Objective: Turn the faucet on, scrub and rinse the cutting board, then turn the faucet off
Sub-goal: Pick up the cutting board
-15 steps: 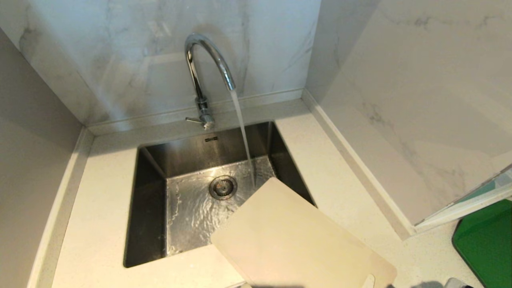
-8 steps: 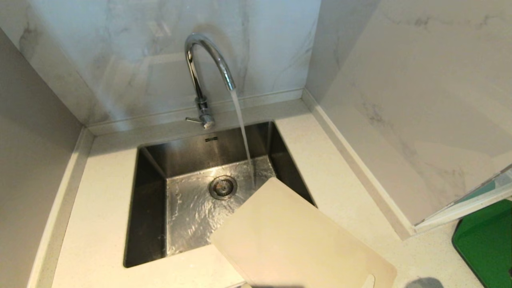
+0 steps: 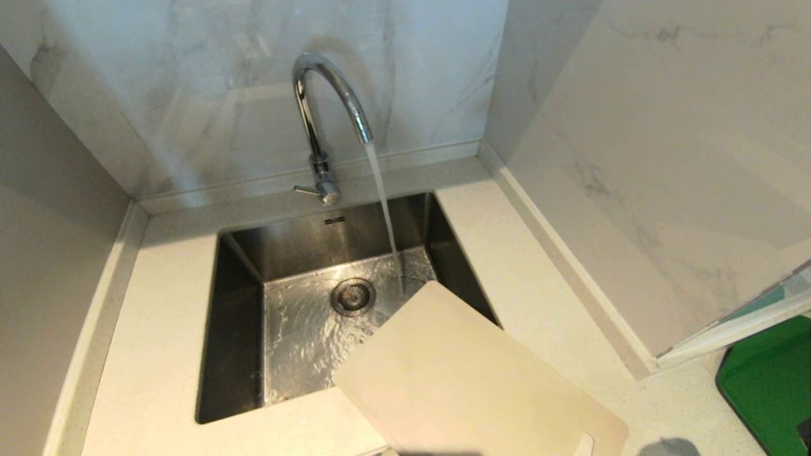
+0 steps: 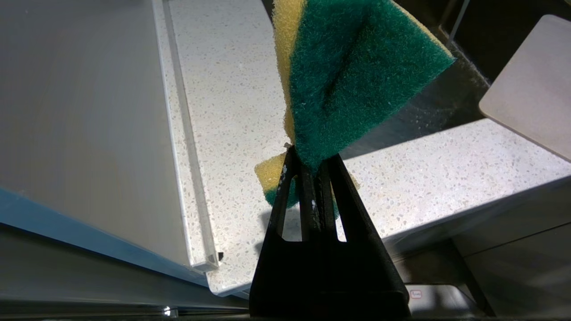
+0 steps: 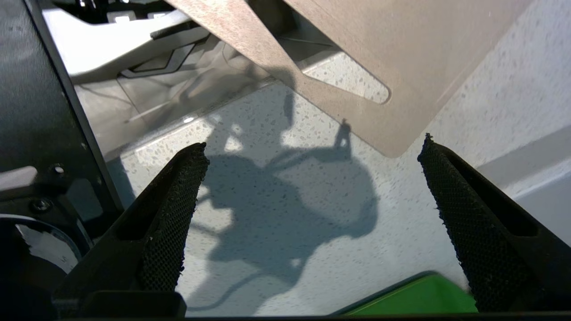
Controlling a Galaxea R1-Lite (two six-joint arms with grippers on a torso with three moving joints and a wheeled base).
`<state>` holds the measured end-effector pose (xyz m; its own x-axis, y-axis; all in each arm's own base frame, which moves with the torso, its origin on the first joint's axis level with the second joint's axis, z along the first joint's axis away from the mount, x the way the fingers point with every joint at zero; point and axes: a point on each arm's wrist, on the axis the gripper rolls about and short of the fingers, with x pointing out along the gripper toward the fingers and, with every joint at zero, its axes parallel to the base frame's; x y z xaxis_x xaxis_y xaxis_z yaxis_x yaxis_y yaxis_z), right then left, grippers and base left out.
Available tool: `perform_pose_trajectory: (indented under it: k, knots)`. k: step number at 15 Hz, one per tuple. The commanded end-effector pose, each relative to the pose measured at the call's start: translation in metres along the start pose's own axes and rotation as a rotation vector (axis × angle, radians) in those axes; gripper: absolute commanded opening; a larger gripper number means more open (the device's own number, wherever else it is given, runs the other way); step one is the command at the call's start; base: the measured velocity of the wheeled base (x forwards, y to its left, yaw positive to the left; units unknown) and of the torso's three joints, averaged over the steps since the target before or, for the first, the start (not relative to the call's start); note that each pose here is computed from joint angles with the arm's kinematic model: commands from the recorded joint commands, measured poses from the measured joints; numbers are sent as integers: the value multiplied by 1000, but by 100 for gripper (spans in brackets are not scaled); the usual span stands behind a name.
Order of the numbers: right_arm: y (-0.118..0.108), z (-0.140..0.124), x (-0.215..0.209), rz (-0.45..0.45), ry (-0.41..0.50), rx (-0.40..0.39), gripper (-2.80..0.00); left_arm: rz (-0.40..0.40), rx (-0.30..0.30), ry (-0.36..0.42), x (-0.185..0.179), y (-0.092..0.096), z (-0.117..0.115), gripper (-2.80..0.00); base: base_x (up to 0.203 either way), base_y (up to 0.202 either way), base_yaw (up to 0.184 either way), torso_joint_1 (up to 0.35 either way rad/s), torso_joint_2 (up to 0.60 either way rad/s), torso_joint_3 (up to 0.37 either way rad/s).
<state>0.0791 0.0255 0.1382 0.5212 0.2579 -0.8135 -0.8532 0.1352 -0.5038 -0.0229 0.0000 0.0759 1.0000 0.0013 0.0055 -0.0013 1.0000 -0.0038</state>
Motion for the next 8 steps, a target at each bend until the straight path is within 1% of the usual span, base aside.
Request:
perform_pose_trajectory:
  k: [1, 5, 6, 8]
  knots:
    - [1, 2, 0, 8, -12, -69, 0, 0, 1, 2, 0, 0, 0, -280, 0, 0, 0, 0, 0, 0]
    - [-3, 3, -1, -6, 2, -201, 0, 0, -1, 2, 0, 0, 0, -280, 0, 0, 0, 0, 0, 0]
    - [-4, 4, 0, 4, 6, -238, 0, 0, -1, 2, 0, 0, 0, -280, 0, 0, 0, 0, 0, 0]
    - [-3, 3, 5, 35, 12, -279, 0, 0, -1, 2, 0, 0, 0, -280, 0, 0, 0, 0, 0, 0]
